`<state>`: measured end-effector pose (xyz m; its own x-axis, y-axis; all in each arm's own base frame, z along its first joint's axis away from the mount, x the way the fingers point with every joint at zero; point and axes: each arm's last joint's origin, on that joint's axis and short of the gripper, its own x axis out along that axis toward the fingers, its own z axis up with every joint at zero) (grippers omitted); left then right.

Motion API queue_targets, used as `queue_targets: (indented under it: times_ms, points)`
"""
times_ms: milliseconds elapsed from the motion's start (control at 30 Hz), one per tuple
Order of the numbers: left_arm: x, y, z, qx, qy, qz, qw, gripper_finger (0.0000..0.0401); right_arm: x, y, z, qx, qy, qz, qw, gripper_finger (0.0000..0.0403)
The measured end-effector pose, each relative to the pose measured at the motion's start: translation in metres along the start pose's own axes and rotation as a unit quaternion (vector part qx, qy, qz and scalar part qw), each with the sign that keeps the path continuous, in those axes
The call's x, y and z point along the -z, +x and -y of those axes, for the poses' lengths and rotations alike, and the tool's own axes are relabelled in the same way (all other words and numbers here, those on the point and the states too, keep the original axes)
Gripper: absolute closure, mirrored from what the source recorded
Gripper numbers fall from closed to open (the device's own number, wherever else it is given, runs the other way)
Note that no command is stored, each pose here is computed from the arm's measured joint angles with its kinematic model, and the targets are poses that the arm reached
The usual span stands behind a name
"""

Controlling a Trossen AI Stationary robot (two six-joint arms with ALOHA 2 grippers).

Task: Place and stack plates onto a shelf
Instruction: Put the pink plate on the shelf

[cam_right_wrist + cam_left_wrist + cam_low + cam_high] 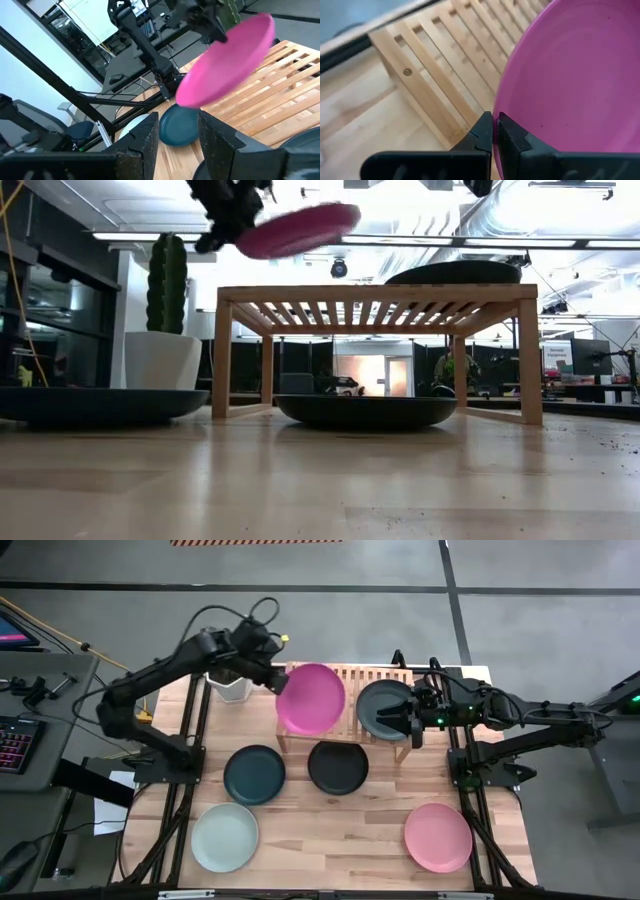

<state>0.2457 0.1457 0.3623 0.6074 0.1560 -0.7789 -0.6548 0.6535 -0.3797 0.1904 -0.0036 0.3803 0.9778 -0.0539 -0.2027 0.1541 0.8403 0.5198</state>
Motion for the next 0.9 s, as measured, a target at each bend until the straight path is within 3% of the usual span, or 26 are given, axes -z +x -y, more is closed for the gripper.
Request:
queue_targets:
  times_ms: [367,900]
  points:
    - [-0.007,0.042,-0.009,-0.051,0.005,-0.039,0.998,0.0400,0.000,0.000,0.001,0.009,0.006,0.006,1.000,0.0284]
    - [-0.012,0.044,-0.007,-0.067,0.013,-0.004,0.998,0.0381,0.000,0.000,0.001,0.011,0.006,0.007,1.000,0.0284]
